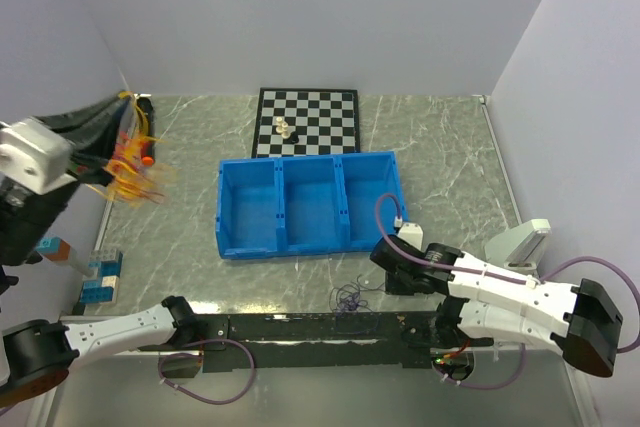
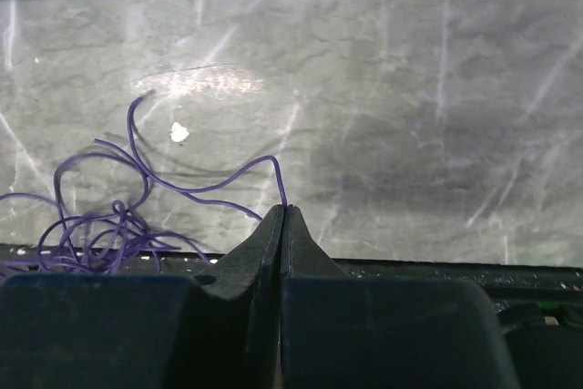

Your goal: Untangle the cables

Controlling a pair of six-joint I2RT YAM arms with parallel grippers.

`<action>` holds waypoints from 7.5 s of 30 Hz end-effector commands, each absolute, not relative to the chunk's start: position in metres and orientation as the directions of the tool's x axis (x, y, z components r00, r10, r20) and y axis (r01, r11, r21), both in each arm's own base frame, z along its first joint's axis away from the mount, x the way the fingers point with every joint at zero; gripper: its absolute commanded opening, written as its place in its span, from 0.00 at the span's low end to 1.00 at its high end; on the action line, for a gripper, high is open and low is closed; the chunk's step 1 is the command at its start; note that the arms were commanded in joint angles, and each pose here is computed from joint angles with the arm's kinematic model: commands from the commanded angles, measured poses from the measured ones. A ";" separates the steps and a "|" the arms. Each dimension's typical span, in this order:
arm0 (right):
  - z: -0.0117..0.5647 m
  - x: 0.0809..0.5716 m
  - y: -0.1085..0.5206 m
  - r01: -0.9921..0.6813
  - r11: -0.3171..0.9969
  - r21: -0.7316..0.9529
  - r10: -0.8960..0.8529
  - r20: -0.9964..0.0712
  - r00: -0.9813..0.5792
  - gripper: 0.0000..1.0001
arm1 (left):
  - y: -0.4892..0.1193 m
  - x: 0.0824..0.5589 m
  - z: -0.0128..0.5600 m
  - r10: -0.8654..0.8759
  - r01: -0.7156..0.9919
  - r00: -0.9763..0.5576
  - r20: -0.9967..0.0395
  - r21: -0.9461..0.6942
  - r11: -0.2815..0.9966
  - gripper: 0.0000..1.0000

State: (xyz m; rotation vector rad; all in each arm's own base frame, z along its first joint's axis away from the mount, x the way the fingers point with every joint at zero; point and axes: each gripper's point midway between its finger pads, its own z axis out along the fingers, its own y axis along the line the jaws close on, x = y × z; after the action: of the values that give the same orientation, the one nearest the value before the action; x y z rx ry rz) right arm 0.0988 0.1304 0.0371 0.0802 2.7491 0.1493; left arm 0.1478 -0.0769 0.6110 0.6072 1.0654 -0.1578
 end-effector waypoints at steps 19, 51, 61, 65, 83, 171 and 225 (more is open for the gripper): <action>0.285 0.154 0.230 -0.409 0.750 0.521 0.170 -0.748 -0.642 0.00 | -0.190 0.123 0.459 0.213 0.841 0.311 -0.926 0.373 0.393 0.01; 0.431 0.151 0.258 -0.667 0.542 0.510 0.261 -0.857 -0.444 0.00 | -0.265 0.152 0.283 0.317 0.922 0.237 -0.919 0.315 0.224 0.81; 0.474 0.132 0.260 -0.757 0.421 0.499 0.297 -0.865 -0.405 0.00 | -0.273 0.163 0.297 0.272 0.910 0.236 -0.933 0.311 0.276 0.81; 0.477 0.130 0.261 -0.762 0.408 0.502 0.305 -0.862 -0.405 0.00 | -0.277 0.142 0.296 0.258 0.945 0.225 -0.939 0.275 0.175 0.75; 0.498 0.122 0.267 -0.795 0.337 0.504 0.326 -0.855 -0.403 0.00 | -0.286 0.123 0.275 0.252 0.984 0.127 -0.959 0.154 0.087 0.82; 0.709 0.147 -0.043 -0.068 0.959 0.273 0.265 -0.795 0.545 0.00 | -0.113 0.096 0.091 0.818 0.911 0.378 -0.433 0.331 -0.246 0.01; 0.537 0.299 0.131 -0.135 0.989 0.063 0.087 -0.979 0.184 0.00 | -0.155 0.105 0.643 -0.059 0.274 0.939 -0.338 0.634 0.723 0.01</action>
State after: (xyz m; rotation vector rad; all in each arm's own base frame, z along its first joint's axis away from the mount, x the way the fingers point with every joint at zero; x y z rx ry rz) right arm 0.2932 0.1268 0.5370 -0.0565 1.3890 0.1348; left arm 0.1191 -0.1688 0.6071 0.8223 0.4661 -0.2683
